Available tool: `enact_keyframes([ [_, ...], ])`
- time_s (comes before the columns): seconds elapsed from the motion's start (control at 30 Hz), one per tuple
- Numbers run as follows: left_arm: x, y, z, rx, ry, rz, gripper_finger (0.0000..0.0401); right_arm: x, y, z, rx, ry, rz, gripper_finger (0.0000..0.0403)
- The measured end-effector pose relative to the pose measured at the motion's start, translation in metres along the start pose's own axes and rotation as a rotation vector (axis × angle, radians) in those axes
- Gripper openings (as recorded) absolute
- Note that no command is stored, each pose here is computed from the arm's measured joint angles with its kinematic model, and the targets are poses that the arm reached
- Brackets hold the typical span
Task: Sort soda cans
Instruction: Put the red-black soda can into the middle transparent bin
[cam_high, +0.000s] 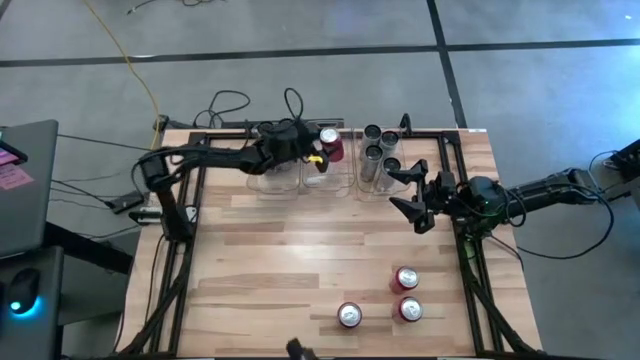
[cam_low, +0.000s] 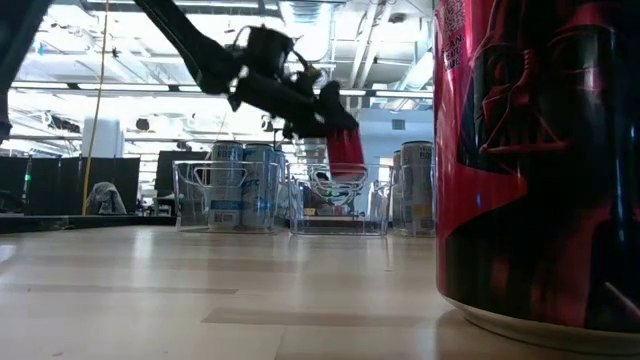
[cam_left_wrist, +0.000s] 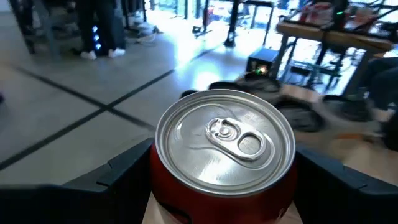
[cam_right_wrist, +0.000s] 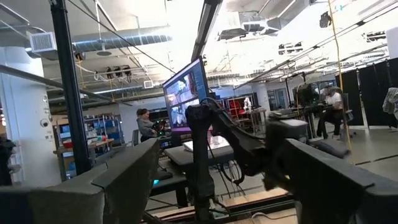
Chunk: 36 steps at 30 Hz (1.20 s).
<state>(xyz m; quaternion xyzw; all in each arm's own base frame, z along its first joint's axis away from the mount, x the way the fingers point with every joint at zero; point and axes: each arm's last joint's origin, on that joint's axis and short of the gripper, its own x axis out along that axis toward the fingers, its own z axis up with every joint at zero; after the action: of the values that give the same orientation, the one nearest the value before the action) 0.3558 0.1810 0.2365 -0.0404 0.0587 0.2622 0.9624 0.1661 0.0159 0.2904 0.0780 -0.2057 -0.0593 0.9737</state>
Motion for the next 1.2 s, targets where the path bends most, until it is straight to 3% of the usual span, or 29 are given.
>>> enact_keyframes([
  [0.2, 0.028, 0.018, -0.023, -0.010, 0.080, 0.056, 0.0301, 0.000, -0.002, 0.000, -0.017, 0.002, -0.009, 0.0359],
  [0.57, 0.046, 0.015, -0.031, 0.026, 0.146, 0.045, 0.0302, 0.001, -0.003, -0.002, -0.030, 0.016, -0.016, 0.0359],
  [1.0, 0.041, -0.035, -0.040, 0.125, 0.214, -0.079, 0.0303, 0.000, -0.002, -0.003, -0.022, 0.026, -0.013, 0.0359],
  [1.2, 0.039, -0.043, -0.041, 0.130, 0.216, -0.095, 0.0309, 0.000, -0.002, -0.003, -0.004, 0.027, -0.011, 0.0359],
])
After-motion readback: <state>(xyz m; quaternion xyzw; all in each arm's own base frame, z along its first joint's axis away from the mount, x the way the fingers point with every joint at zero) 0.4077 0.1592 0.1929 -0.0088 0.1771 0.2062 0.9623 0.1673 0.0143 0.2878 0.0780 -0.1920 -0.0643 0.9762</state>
